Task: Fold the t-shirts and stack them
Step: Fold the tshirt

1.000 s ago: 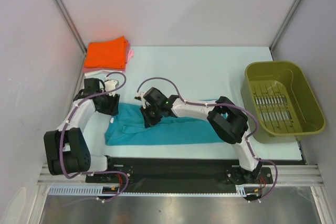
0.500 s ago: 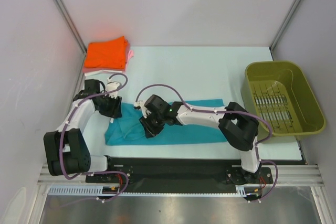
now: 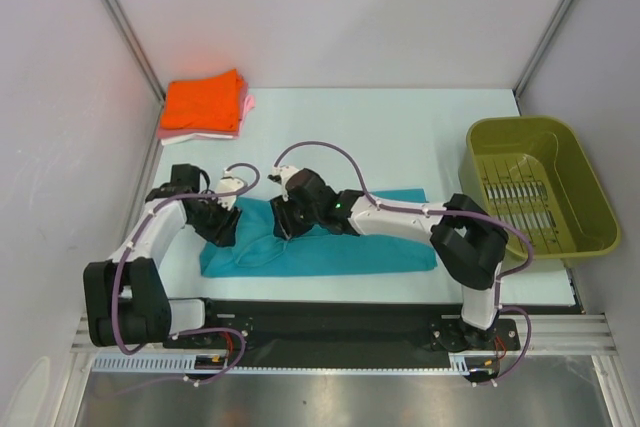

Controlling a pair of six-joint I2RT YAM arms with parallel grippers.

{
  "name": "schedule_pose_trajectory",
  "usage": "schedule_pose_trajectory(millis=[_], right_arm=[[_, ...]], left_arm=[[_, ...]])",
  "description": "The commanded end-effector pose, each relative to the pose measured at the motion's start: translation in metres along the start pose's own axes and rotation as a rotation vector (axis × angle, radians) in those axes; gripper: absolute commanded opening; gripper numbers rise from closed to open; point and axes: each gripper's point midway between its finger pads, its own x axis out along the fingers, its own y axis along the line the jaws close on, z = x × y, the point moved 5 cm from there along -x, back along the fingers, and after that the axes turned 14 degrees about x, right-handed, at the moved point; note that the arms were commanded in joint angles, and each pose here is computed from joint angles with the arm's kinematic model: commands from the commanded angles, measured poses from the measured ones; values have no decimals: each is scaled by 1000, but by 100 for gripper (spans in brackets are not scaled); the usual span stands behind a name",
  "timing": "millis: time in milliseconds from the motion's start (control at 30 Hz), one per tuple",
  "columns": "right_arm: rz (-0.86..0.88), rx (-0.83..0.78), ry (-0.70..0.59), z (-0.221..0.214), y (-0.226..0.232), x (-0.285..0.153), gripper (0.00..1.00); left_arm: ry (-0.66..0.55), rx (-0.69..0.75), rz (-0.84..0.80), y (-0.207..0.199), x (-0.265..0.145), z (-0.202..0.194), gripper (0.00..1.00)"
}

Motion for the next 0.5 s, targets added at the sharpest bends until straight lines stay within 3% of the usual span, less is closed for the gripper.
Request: schedule_pose_trajectory(millis=[0,200,333,467], right_arm=[[22,11,-25,-9,4,17,43],[-18,-27,23,-27,-4,29,43],[-96,0,58,-33,-16,35,17],[-92,-20,66,-39,-16,27,3]], left_arm=[[-39,37,107,22,3,12,56],[-69,-32,209,44,5,23,57],[-36,-80,276,59,9,22,57],[-11,-108,291,68,16,22,57]])
